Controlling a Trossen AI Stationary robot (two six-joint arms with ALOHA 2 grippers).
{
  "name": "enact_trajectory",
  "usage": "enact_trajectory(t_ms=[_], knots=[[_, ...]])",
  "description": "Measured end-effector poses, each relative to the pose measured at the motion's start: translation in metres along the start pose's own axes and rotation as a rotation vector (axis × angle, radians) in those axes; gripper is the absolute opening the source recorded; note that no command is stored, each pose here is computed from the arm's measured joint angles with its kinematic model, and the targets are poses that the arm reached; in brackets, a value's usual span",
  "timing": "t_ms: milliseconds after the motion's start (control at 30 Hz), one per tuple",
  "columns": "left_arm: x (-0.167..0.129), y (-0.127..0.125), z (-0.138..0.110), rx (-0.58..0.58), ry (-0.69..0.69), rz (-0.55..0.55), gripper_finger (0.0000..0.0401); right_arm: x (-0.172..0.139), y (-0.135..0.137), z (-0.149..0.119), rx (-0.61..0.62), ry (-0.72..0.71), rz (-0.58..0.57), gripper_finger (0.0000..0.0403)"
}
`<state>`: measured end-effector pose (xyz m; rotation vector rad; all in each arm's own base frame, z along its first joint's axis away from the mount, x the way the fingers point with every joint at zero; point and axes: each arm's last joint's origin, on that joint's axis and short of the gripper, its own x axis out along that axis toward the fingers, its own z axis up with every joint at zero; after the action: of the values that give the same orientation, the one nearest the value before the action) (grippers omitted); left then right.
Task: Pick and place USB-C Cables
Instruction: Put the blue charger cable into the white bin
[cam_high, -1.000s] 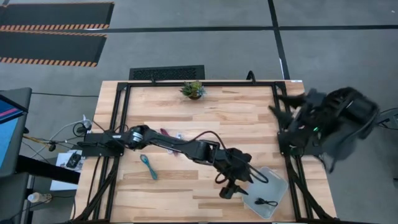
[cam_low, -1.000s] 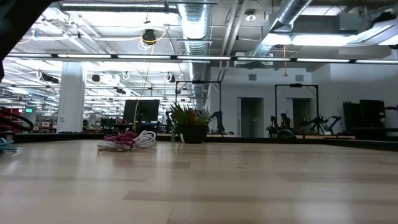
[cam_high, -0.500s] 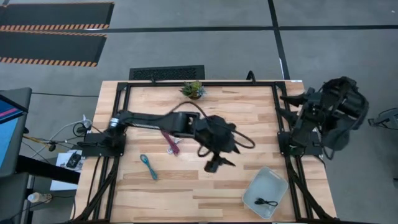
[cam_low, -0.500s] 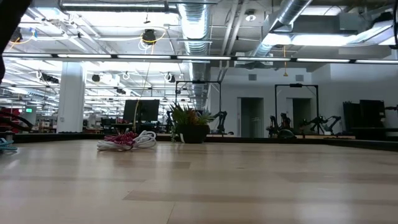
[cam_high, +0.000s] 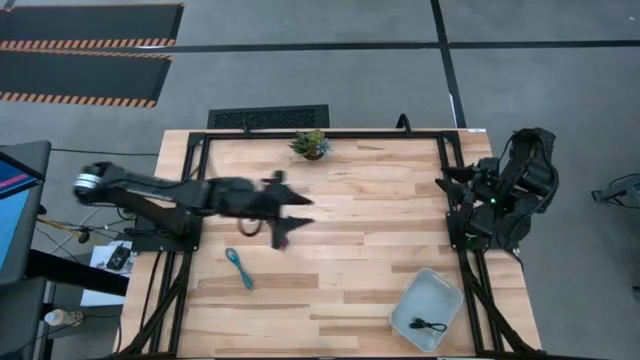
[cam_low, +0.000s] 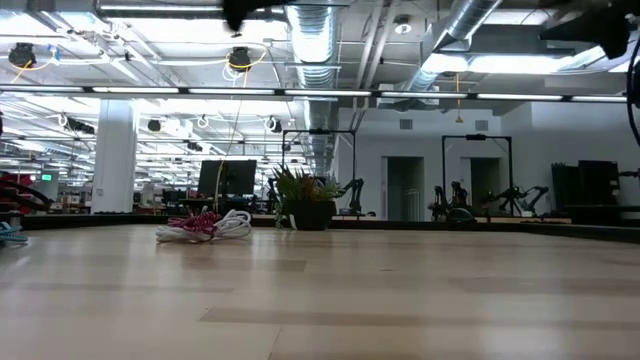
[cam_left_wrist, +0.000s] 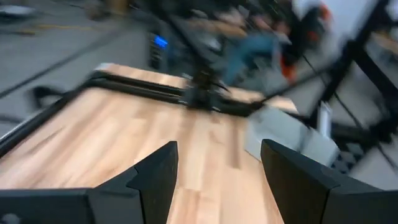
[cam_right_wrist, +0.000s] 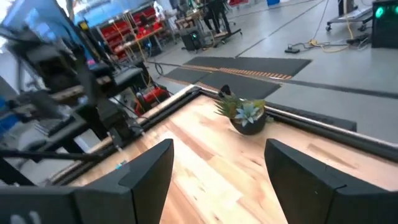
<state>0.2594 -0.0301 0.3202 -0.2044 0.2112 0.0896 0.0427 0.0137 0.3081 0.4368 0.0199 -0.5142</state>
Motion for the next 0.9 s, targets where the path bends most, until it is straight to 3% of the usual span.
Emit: enact_trajectory(t_ms=[167, 300, 500, 700, 900], knots=[[-0.055, 0.016, -0.051, -0.178, -0.101, 0.166, 0.0219, 0.0, 0.004, 0.001, 0.028, -0.023, 0.005, 0.0279], [-0.079, 0.023, -0.091, -0.28, -0.096, 0.162, 0.0219, 0.0, 0.008, 0.002, 0.014, -0.066, 0.001, 0.0279], [-0.094, 0.026, -0.143, -0.313, 0.069, 0.186, 0.0219, 0.0, 0.009, 0.003, 0.004, -0.086, -0.002, 0.0279], [-0.096, 0.015, -0.166, -0.237, 0.222, 0.111, 0.0219, 0.001, 0.01, -0.004, -0.008, -0.019, 0.011, 0.0279], [-0.091, 0.004, -0.178, -0.271, 0.382, 0.034, 0.0219, 0.001, 0.01, -0.009, -0.009, 0.019, 0.02, 0.0279]])
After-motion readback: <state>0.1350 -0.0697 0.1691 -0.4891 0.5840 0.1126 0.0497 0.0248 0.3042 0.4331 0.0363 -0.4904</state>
